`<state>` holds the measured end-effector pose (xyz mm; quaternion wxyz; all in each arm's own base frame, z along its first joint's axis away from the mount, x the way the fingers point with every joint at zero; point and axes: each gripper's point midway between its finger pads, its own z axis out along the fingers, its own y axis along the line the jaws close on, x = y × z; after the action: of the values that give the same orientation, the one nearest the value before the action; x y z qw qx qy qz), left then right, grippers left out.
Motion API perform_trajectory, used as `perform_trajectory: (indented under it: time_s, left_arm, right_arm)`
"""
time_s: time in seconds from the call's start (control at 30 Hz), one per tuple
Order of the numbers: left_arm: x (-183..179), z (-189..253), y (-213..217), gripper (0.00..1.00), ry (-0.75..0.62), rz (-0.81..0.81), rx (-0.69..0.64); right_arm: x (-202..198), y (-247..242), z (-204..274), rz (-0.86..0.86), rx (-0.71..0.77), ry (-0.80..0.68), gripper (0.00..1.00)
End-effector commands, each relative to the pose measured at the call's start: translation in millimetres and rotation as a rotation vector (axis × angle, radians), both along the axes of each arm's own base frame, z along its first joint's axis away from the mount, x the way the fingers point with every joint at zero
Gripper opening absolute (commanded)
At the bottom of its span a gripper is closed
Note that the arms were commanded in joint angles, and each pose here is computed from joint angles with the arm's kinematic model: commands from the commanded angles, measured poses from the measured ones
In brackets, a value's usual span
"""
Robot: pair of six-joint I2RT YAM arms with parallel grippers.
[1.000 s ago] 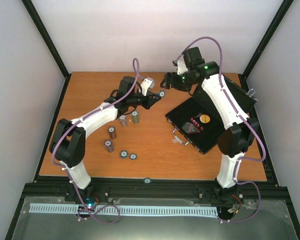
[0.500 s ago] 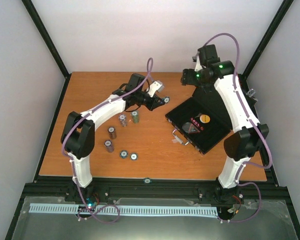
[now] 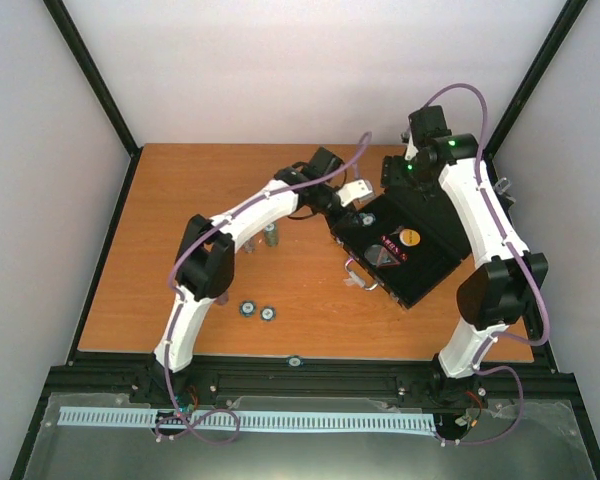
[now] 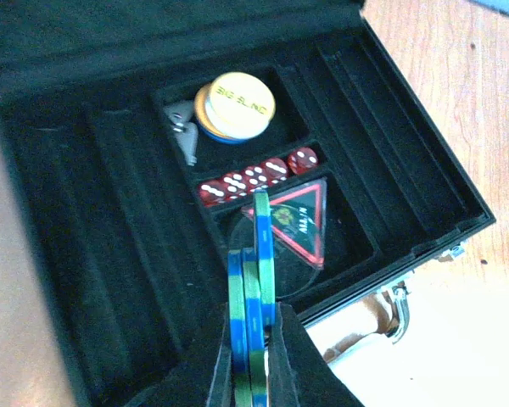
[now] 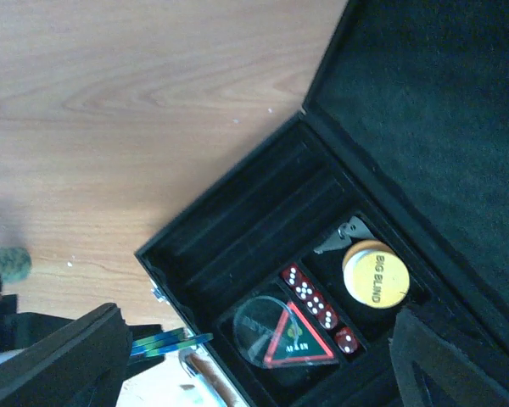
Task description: Pack up texas hold em set
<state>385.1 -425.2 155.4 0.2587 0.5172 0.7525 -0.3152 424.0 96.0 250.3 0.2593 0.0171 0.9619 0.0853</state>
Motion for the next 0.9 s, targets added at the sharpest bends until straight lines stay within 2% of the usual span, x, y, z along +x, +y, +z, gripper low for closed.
perform_trajectory:
  time_s: [0.0,0.53,0.87]
  left_arm:
    - [-4.0,-21.3,-7.4,0.01,-0.023,-0.078,0.065]
    - [41.0,-61.5,-1.0,0.01,-0.201,-0.036,0.254]
    - [51.2,-80.8,16.0,0.01,-0.256,-0.014,0.369]
  right_arm:
    - [-14.8,-13.9,5.0,-0.014,-0.035,-0.013,0.85]
    - [-24.2,-27.1,-27.6,-0.009,-0.060,0.054,0.85]
    - [-21.4,-27.3,-34.4,0.006,-0.068,0.070,0.84]
